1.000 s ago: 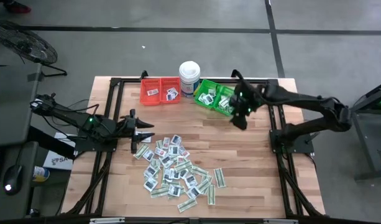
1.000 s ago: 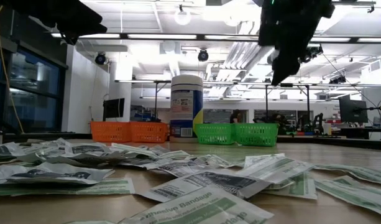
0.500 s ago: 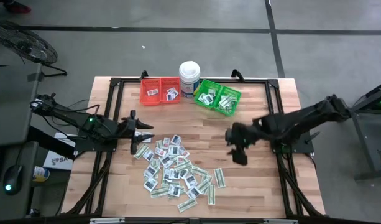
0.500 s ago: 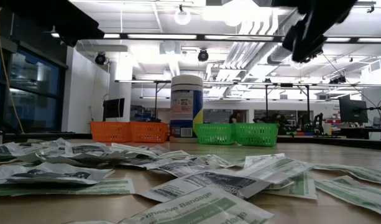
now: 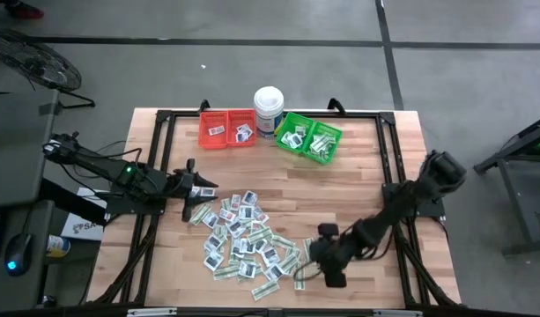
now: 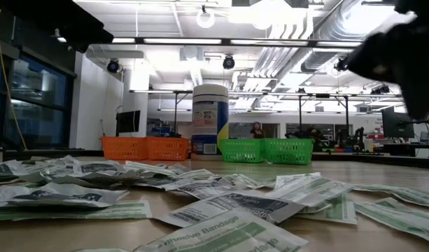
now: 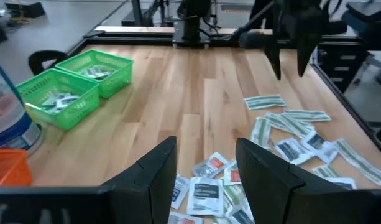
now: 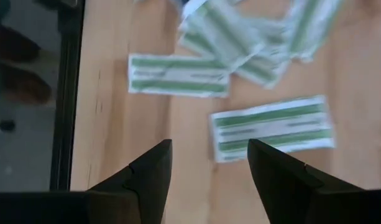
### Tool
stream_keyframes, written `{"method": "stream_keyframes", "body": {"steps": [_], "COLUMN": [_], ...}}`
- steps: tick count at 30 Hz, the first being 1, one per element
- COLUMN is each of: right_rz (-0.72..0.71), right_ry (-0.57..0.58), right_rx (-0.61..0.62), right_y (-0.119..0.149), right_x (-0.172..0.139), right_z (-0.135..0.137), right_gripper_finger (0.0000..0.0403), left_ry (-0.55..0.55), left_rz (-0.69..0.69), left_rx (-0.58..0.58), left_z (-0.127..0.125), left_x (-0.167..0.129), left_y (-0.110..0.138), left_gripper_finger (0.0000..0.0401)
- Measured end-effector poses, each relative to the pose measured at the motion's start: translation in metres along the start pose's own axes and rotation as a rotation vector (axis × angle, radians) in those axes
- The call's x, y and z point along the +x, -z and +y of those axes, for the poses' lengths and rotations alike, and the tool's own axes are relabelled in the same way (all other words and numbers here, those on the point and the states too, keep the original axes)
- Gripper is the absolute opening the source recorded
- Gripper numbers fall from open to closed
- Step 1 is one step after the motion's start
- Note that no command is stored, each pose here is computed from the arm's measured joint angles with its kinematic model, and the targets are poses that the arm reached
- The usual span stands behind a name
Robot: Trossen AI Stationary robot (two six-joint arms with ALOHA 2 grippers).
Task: Pick & Place First Aid Supplies
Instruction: Put the green bandage pack into the right green bin
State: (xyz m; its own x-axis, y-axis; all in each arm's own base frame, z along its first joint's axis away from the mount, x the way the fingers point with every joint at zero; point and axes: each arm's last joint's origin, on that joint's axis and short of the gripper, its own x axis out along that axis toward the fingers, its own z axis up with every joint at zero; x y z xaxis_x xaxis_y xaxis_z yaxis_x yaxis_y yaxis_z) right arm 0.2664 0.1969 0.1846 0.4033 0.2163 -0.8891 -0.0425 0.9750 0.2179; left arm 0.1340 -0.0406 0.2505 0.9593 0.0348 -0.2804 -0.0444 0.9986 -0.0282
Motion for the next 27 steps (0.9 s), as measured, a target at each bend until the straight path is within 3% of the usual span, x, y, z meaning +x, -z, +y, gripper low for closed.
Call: {"method": "stream_keyframes", "body": {"steps": [9,27], "right_rz": [0.131,0.308], "right_ry": [0.106,0.088], "right_rx": [0.018,0.044], "right_y": [-0.003,-0.006], "right_x": [0.046,0.065], "right_z": [0.002,-0.029], "right_gripper_finger": [0.0204,0.0204], "left_ry": [0.056,0.096], "left_rz": [0.008,0.018], "left_rx": [0.0,0.0], "left_z": [-0.002,-0.003], "left_x": [0.0,0.0], "left_y": [0.0,0.001], "left_gripper_finger": [0.0162,0.0162]}}
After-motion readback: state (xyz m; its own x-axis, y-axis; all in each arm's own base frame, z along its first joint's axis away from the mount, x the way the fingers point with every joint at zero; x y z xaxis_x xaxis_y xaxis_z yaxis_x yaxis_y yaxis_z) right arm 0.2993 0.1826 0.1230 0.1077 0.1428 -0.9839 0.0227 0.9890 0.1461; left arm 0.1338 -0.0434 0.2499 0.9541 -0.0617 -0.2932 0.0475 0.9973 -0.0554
